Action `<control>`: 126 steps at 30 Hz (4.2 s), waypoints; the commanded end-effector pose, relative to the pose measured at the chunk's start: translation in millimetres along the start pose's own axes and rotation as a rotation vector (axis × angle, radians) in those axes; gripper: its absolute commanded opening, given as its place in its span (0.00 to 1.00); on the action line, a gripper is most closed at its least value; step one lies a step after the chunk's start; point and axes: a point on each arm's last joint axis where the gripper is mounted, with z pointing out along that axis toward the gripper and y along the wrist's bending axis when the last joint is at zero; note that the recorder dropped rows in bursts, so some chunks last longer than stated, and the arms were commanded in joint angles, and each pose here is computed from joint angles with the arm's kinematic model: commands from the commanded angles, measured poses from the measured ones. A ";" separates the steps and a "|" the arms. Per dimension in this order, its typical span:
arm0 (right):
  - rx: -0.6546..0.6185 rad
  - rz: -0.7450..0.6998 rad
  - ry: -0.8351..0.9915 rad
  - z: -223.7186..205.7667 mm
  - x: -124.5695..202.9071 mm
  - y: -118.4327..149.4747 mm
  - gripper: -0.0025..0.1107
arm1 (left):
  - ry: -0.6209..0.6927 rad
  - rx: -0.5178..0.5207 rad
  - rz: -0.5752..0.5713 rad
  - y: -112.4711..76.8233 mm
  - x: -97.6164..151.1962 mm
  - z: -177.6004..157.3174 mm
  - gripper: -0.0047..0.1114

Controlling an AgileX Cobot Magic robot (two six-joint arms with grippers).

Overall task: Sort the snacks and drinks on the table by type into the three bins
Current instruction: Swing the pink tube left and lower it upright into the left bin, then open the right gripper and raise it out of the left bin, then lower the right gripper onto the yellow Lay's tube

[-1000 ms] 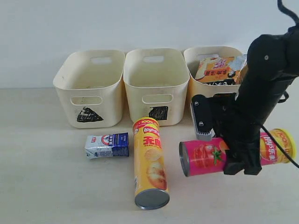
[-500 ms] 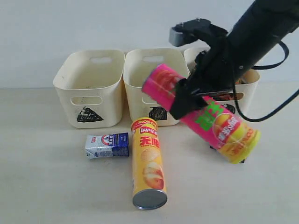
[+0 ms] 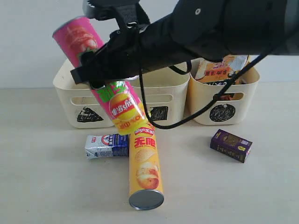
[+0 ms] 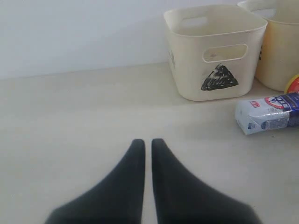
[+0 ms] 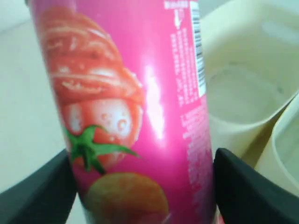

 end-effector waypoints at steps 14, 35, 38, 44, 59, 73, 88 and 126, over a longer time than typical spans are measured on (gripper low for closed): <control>0.275 -0.040 -0.487 70.9 -30.4 -8.7 0.02 | -0.012 -0.002 -0.007 0.1 -0.2 0.1 0.08; 0.338 -0.011 -0.658 160.6 -31.6 -53.1 0.02 | -0.012 -0.002 -0.007 0.1 -0.2 0.1 0.08; 0.331 0.061 -0.662 172.0 -24.5 -69.4 0.02 | -0.012 -0.002 -0.007 0.1 -0.2 0.1 0.08; 0.320 0.069 -0.637 178.1 -19.1 -69.4 0.17 | -0.012 -0.002 -0.007 0.1 -0.2 0.1 0.08; 0.298 0.078 -0.590 181.3 -15.2 -68.1 0.65 | -0.012 -0.002 -0.007 0.1 -0.2 0.1 0.08; 0.316 0.006 -0.582 176.4 -21.4 -66.9 0.84 | -0.012 -0.002 -0.007 0.1 -0.2 0.1 0.08; 0.078 -0.107 -0.276 119.4 -68.7 -33.2 0.02 | -0.012 -0.002 -0.007 0.1 -0.2 0.1 0.08; 0.130 0.112 0.660 65.0 -14.5 -28.0 0.02 | -0.012 -0.002 -0.007 0.1 -0.2 0.1 0.08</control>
